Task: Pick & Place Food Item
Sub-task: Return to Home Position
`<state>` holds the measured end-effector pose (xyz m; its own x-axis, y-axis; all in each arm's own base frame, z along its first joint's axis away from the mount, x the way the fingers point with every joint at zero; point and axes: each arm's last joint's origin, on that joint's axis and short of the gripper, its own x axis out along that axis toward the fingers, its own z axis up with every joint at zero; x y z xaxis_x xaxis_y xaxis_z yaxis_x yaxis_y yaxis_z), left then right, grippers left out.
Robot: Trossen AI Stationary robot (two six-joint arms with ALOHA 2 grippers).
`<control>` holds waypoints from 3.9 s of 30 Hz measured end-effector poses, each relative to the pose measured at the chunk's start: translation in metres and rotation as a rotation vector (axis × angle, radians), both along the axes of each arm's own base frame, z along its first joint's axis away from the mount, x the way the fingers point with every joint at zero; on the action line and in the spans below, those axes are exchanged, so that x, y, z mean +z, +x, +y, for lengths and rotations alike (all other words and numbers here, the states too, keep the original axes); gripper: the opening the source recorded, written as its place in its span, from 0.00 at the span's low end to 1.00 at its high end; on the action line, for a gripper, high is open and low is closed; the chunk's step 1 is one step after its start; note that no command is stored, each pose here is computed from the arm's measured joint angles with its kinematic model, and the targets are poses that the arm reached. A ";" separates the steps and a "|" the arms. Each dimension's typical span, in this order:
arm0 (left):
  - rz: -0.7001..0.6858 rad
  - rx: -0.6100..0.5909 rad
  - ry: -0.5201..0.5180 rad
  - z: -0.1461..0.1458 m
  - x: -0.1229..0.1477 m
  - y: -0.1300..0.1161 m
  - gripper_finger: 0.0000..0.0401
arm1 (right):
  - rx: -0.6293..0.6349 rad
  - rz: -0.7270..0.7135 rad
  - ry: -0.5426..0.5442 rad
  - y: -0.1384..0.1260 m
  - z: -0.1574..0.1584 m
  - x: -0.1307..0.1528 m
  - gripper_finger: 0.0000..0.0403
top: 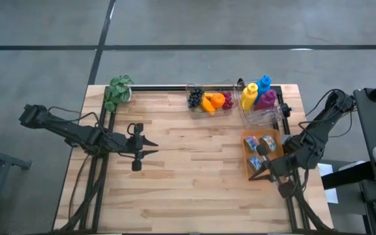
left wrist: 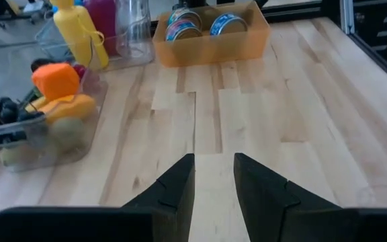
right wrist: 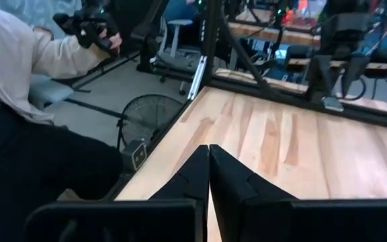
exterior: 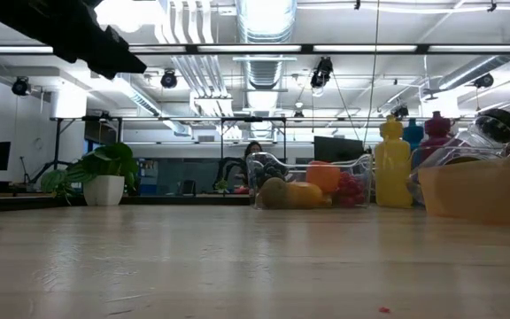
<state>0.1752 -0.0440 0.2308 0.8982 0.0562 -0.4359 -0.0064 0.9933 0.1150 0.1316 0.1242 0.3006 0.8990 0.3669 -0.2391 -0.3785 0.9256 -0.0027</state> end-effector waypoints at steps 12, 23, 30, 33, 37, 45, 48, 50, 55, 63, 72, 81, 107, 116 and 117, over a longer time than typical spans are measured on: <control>-0.023 -0.017 0.031 0.000 0.002 0.001 0.27 | -0.052 -0.088 -0.012 -0.016 -0.024 0.000 0.02; -0.146 -0.038 0.051 0.005 0.026 -0.015 0.02 | -0.054 -0.122 0.019 -0.036 -0.044 -0.011 0.02; -0.265 -0.033 0.019 0.014 0.026 -0.047 0.01 | -0.061 -0.168 0.089 -0.051 -0.060 -0.023 0.02; -0.313 -0.031 0.005 0.018 0.023 -0.058 0.01 | -0.061 -0.199 0.111 -0.058 -0.067 -0.026 0.02; -0.390 -0.027 -0.017 0.022 0.019 -0.071 0.00 | -0.062 -0.243 0.133 -0.065 -0.074 -0.031 0.02; -0.510 -0.022 -0.045 0.028 0.010 -0.092 0.00 | -0.065 -0.311 0.201 -0.077 -0.087 -0.041 0.02; -0.534 -0.021 -0.049 0.030 0.008 -0.098 0.00 | -0.070 -0.328 0.198 -0.079 -0.089 -0.048 0.02; -0.554 -0.021 -0.051 0.031 0.007 -0.102 0.00 | -0.102 -0.328 0.187 -0.078 -0.089 -0.048 0.02; -0.551 -0.024 -0.034 0.032 0.005 -0.104 0.00 | -0.116 -0.324 0.184 -0.078 -0.089 -0.051 0.02; -0.517 -0.027 -0.021 0.032 0.002 -0.104 0.00 | -0.117 -0.329 0.195 -0.074 -0.086 -0.059 0.02; -0.489 -0.028 -0.021 0.031 -0.007 -0.101 0.01 | -0.117 -0.323 0.192 -0.066 -0.077 -0.084 0.02; -0.468 -0.025 -0.034 0.029 -0.024 -0.094 0.01 | -0.117 -0.309 0.195 -0.061 -0.072 -0.103 0.02; -0.480 -0.027 -0.041 0.025 -0.059 -0.082 0.01 | -0.111 -0.263 0.154 -0.056 -0.067 -0.129 0.02; -0.499 -0.029 -0.043 0.024 -0.061 -0.080 0.01 | -0.109 -0.243 0.131 -0.055 -0.065 -0.131 0.02; -0.499 -0.029 -0.043 0.024 -0.061 -0.080 0.01 | -0.109 -0.240 0.132 -0.055 -0.065 -0.131 0.02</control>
